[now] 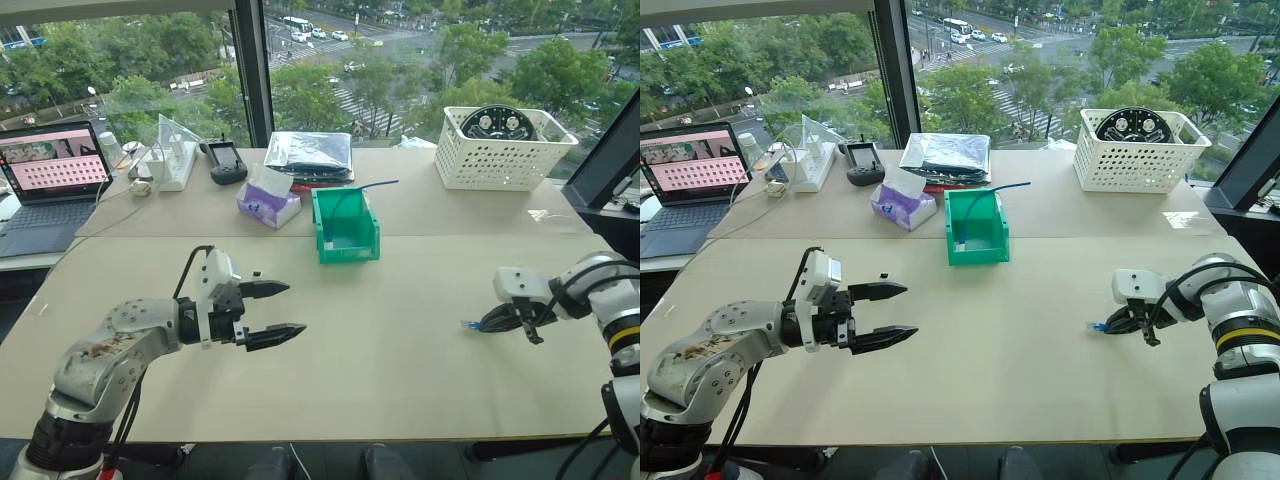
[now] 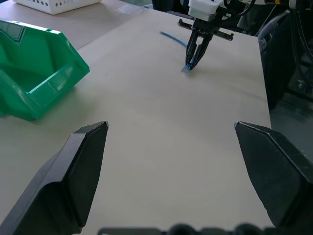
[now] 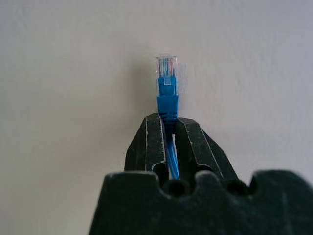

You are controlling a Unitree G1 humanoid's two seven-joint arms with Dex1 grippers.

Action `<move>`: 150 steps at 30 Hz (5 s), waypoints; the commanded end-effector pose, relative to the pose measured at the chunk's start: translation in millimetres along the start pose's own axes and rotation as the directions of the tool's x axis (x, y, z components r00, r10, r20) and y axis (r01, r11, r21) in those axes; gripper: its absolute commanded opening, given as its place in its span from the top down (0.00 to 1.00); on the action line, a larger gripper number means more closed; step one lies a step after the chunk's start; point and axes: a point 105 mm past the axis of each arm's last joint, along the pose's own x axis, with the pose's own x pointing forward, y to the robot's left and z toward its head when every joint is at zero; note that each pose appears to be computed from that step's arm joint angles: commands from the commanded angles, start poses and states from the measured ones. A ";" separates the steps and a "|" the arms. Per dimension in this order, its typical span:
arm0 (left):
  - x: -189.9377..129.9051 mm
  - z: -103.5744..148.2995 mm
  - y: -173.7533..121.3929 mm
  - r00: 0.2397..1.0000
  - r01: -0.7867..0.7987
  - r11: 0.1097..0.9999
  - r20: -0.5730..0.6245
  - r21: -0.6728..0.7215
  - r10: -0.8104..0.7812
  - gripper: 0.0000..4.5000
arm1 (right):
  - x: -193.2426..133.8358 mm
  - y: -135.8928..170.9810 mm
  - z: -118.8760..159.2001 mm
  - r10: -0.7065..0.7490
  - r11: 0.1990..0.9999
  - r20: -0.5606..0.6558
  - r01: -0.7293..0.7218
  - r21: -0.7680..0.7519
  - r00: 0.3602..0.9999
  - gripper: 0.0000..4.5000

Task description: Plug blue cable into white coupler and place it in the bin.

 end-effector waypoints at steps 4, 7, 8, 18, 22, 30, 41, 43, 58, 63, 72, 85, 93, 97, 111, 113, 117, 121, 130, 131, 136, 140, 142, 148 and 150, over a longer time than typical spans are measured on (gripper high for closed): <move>-4.6 6.9 -1.6 1.000 -0.018 0.998 0.004 0.055 0.017 0.01 | 3.4 -37.0 91.8 -0.132 0.990 0.306 0.142 -0.009 0.943 0.99; -9.9 -0.5 -2.6 0.999 -0.034 0.997 -0.033 0.062 0.036 0.01 | 15.8 -29.9 130.4 -0.081 0.994 0.373 0.102 -0.037 0.924 0.99; -11.8 -2.2 -3.4 0.998 -0.041 0.997 -0.039 0.063 0.044 0.01 | 22.7 -27.0 144.6 -0.072 0.995 0.406 0.091 -0.029 0.911 0.99; -16.4 -3.9 -12.9 0.994 -0.071 0.993 -0.077 0.096 0.079 0.01 | 84.9 11.3 180.3 0.027 0.992 0.415 0.026 -0.121 0.910 0.99; -10.0 -6.0 -14.1 0.994 -0.059 0.992 -0.088 0.115 0.069 0.01 | 96.4 30.0 170.2 0.095 0.985 0.372 -0.033 -0.170 0.923 0.78; 8.8 -21.8 -11.6 0.993 0.010 0.990 -0.117 0.144 0.007 0.01 | 72.4 29.3 170.4 0.044 0.995 0.427 -0.003 -0.096 0.903 0.20; 53.6 -49.4 1.7 0.994 0.069 0.984 -0.091 0.167 -0.054 0.01 | 17.2 38.6 180.0 -0.116 0.992 0.537 0.074 0.099 0.836 0.00; 63.7 -58.1 0.1 0.993 0.089 0.982 -0.092 0.167 -0.075 0.01 | 11.7 38.2 175.6 -0.162 0.983 0.541 0.090 0.157 0.826 0.00; 92.7 -92.3 -1.4 0.983 0.152 0.973 -0.134 0.173 -0.130 0.58 | -4.7 45.5 151.2 -0.268 0.940 0.479 0.117 0.321 0.836 0.00; 93.4 -98.0 -2.6 0.979 0.166 0.974 -0.142 0.152 -0.145 0.97 | -7.2 49.3 136.4 -0.271 0.928 0.416 0.121 0.352 0.868 0.00; 91.0 -81.6 3.4 0.995 0.083 0.994 -0.058 0.075 -0.079 0.98 | 17.6 85.2 120.8 -0.281 0.683 0.473 -0.172 0.710 0.835 0.00; 104.6 -38.6 -19.1 0.980 0.080 0.988 0.194 -0.131 -0.053 0.98 | 38.6 69.9 137.7 -0.495 0.361 0.547 -0.414 0.836 0.675 0.00; 108.4 -40.8 -22.5 0.983 0.069 0.989 0.180 -0.132 -0.045 0.98 | 40.9 68.8 149.4 -0.508 0.342 0.570 -0.456 0.821 0.645 0.00; 109.5 -41.4 -23.8 0.982 0.071 0.988 0.181 -0.136 -0.045 0.98 | 38.8 67.0 152.4 -0.514 0.333 0.582 -0.479 0.812 0.630 0.16; 109.6 -42.0 -25.8 0.981 0.063 0.989 0.190 -0.132 -0.038 0.98 | 38.2 77.3 157.0 -0.446 0.345 0.616 -0.510 0.788 0.650 0.99; 110.0 -42.5 -25.9 0.981 0.061 0.989 0.188 -0.131 -0.036 0.98 | 38.7 78.3 157.4 -0.438 0.347 0.613 -0.506 0.790 0.657 0.99; 109.2 -42.6 -26.6 0.982 0.059 0.990 0.188 -0.128 -0.035 0.98 | 35.8 79.2 162.1 -0.433 0.354 0.637 -0.530 0.771 0.637 0.99; 109.6 -43.0 -27.6 0.982 0.059 0.991 0.183 -0.120 -0.036 0.98 | 33.4 78.5 162.7 -0.439 0.341 0.638 -0.539 0.770 0.633 0.76; 110.0 -43.5 -28.7 0.984 0.058 0.993 0.173 -0.107 -0.039 0.98 | 33.9 79.6 160.3 -0.440 0.283 0.600 -0.531 0.799 0.668 0.40; 110.0 -43.6 -28.9 0.984 0.058 0.993 0.173 -0.107 -0.039 0.98 | 33.8 80.1 161.0 -0.438 0.278 0.600 -0.534 0.799 0.669 0.40; 110.1 -43.9 -29.4 0.984 0.059 0.992 0.172 -0.108 -0.040 0.98 | 32.6 80.0 162.4 -0.446 0.252 0.593 -0.542 0.802 0.671 0.40; 110.3 -44.0 -29.4 0.984 0.060 0.992 0.172 -0.110 -0.040 0.98 | 32.2 79.2 162.4 -0.454 0.232 0.586 -0.546 0.805 0.671 0.62; 110.3 -44.0 -29.9 0.984 0.060 0.992 0.173 -0.110 -0.040 0.98 | 32.2 80.0 162.3 -0.454 0.226 0.585 -0.548 0.805 0.672 0.75; 109.5 -44.0 -28.9 0.984 0.053 0.993 0.173 -0.108 -0.034 0.98 | 32.4 77.9 161.2 -0.459 0.213 0.579 -0.548 0.809 0.674 0.98; 105.4 -45.1 -26.2 0.985 0.033 0.994 0.171 -0.103 -0.015 0.98 | 30.8 73.8 159.5 -0.470 0.212 0.574 -0.545 0.811 0.671 0.98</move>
